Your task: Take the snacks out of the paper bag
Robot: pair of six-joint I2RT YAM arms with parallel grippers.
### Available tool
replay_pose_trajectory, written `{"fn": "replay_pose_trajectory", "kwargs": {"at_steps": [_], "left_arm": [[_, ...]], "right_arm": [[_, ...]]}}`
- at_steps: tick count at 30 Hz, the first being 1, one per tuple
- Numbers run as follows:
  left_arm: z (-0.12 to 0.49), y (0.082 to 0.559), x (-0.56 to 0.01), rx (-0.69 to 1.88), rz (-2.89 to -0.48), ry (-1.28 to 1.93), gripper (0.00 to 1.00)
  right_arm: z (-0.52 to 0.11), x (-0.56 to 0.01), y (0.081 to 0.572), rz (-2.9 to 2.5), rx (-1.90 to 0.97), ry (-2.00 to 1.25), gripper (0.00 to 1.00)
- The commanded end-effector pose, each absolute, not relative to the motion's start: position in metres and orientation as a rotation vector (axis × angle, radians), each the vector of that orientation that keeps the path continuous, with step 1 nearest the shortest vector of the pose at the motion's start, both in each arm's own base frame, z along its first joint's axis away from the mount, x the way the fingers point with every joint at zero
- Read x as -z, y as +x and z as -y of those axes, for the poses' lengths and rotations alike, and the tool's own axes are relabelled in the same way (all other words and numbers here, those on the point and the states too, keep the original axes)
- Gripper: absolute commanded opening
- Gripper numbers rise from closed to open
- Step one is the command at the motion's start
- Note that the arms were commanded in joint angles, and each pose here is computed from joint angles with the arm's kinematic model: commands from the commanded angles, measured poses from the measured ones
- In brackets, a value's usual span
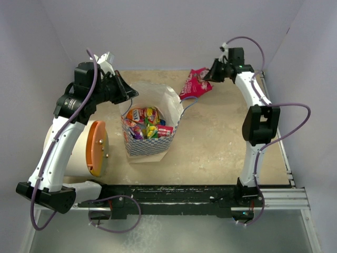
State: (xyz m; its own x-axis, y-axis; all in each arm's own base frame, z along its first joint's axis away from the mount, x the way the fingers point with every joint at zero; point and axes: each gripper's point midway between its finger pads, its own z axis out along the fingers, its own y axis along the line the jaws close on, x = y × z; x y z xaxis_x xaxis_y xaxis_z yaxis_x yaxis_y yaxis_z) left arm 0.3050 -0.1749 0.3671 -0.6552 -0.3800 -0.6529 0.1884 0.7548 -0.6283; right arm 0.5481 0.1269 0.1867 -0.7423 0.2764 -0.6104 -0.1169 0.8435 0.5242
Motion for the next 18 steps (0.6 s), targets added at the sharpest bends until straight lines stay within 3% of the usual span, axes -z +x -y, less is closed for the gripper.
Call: {"fn": "replay_pose_trajectory", "kwargs": {"at_steps": [1, 8, 18], "left_arm": [[0.177, 0.307, -0.395, 0.895, -2.039, -0.106, 0.00], [0.171, 0.309, -0.395, 0.837, -2.052, -0.081, 0.00], [0.173, 0.314, -0.398, 0.829, -2.054, -0.051, 0.00]], "right_arm": [[-0.049, -0.160, 0.554, -2.256, -0.842, 0.256, 0.00], [0.041, -0.097, 0.532, -2.278, -0.737, 0.398, 0.04], [0.100, -0.030, 0.486, -2.560, -0.396, 0.540, 0.17]]}}
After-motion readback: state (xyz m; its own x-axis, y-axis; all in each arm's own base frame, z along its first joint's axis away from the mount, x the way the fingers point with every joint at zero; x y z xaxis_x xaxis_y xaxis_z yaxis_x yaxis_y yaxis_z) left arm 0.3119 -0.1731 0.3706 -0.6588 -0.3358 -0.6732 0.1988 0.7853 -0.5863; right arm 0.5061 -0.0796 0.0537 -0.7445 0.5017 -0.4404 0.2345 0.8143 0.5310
